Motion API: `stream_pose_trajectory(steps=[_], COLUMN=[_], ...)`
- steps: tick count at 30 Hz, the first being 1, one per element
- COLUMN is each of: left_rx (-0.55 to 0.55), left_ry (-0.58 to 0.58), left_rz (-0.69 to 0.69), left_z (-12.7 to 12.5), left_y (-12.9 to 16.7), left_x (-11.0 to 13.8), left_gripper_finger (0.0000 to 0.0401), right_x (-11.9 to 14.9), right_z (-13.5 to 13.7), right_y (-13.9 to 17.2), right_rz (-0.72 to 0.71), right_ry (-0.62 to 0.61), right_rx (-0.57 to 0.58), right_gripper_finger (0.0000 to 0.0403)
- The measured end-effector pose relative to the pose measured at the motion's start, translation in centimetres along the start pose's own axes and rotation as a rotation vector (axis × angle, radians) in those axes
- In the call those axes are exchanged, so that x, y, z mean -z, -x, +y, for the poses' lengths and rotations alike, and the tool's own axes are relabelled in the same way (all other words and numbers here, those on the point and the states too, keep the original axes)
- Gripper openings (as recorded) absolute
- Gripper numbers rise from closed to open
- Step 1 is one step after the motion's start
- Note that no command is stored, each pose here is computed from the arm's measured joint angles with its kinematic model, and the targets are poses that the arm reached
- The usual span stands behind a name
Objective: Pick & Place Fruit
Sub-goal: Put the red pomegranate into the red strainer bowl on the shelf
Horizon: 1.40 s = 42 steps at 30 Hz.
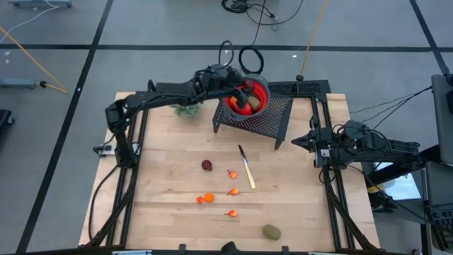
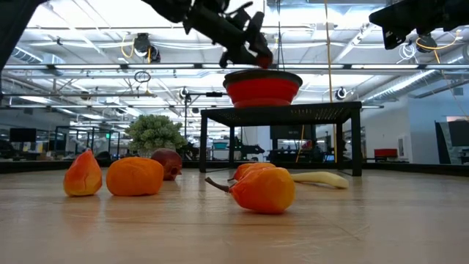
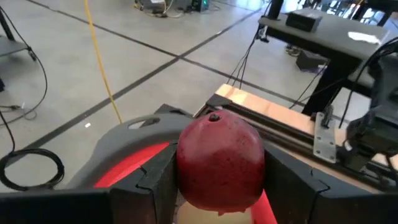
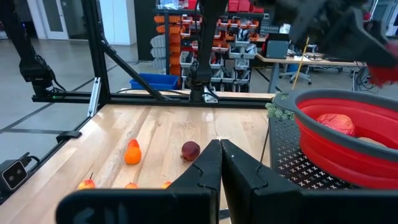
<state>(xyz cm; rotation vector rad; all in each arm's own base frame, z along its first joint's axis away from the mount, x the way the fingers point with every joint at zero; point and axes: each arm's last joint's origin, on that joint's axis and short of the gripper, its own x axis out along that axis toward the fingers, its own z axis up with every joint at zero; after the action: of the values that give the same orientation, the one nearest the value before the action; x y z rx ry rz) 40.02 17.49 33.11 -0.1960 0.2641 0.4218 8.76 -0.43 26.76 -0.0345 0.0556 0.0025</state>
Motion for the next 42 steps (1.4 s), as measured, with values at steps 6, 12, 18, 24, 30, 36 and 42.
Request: stream_pose_trajectory(steps=[6, 12, 18, 24, 30, 36, 42], left_rx=[-0.031, -0.046, -0.054, -0.057, -0.064, -0.063, -0.063], left_ry=[0.025, 0.036, 0.038, 0.029, 0.018, 0.012, 0.011], left_rz=[0.066, 0.095, 0.120, 0.160, 0.163, 0.164, 0.164], left_z=[1.4, 2.0, 2.1, 2.1, 2.1, 2.1, 2.1], left_y=[-1.8, -2.1, -2.0, -2.0, -2.0, -2.0, -2.0], left_x=[1.9, 2.4, 2.6, 3.0, 3.0, 3.0, 3.0], left_gripper_finger=[0.0195, 0.0195, 0.0195, 0.0195, 0.0196, 0.0201, 0.0237], right_x=[0.0, 0.0, 0.0, 0.0, 0.0, 0.0, 0.0], right_z=[0.0, 0.0, 0.0, 0.0, 0.0, 0.0, 0.0], right_y=[0.0, 0.0, 0.0, 0.0, 0.0, 0.0, 0.0], right_rz=[0.001, 0.001, 0.001, 0.001, 0.001, 0.001, 0.001], right_ry=[0.000, 0.000, 0.000, 0.001, 0.000, 0.000, 0.000], right_rx=[0.000, -0.002, -0.003, -0.001, -0.002, -0.002, -0.003], right_gripper_finger=[0.0004, 0.0004, 0.0004, 0.0004, 0.0004, 0.0004, 0.0004])
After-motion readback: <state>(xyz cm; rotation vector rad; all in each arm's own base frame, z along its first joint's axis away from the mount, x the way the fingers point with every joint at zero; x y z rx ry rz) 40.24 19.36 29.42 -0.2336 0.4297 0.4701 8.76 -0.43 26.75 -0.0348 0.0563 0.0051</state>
